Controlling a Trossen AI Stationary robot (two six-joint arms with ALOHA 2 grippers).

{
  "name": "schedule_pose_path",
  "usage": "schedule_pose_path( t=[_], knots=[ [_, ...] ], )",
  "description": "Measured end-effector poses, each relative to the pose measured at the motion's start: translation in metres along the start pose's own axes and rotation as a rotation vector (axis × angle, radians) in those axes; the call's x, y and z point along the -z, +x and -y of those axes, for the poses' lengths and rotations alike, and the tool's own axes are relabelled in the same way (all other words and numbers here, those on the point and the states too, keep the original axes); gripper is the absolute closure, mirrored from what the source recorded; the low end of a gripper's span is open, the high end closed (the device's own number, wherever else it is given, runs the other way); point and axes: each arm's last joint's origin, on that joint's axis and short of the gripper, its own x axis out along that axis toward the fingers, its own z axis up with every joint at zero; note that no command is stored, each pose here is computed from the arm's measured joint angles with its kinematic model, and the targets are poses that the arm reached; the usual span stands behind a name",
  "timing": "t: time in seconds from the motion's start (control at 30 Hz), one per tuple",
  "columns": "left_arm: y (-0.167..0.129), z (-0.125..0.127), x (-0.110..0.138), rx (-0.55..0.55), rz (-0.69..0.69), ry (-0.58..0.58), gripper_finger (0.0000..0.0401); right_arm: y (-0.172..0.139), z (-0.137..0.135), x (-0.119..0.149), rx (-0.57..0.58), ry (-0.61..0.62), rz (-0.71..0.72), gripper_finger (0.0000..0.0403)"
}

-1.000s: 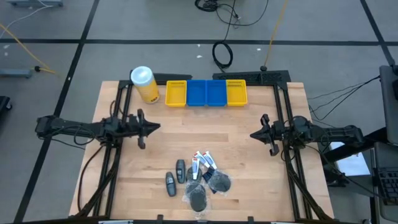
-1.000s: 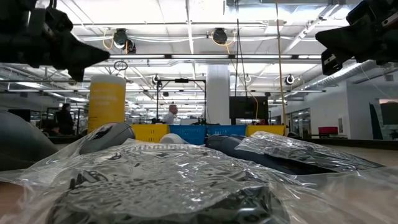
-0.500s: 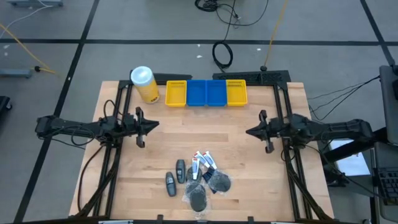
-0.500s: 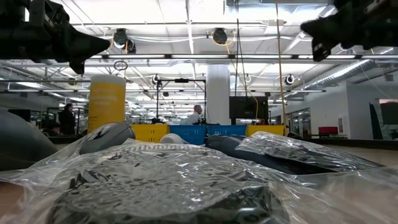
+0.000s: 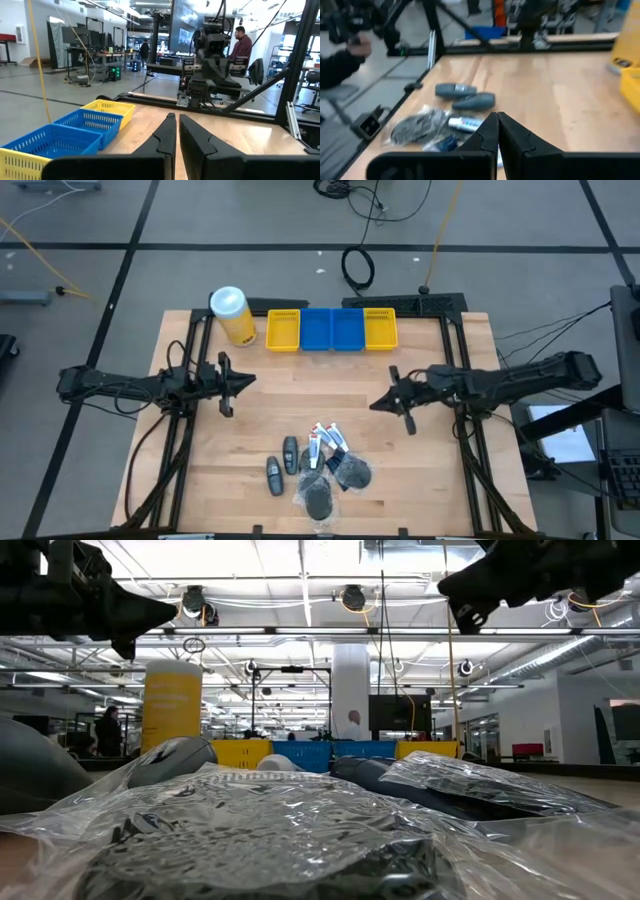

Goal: Pick & Place Travel size toiletries
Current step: Put the hairbrush into the right blue bin

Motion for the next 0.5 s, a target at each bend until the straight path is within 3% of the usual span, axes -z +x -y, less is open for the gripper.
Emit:
schedule_pose_path(
  t=[0.13,0.5],
  knots=[
    [0.0,0.0,0.0,0.0,0.0,-0.003,0.038,0.016,-0.009,0.0,-0.043,-0.002,-0.065,0.0403],
    [0.0,0.0,0.002,-0.003,-0.021,0.002,0.038,0.046,-0.033,0.031,-0.076,0.097,-0.264,0.0403]
  ],
)
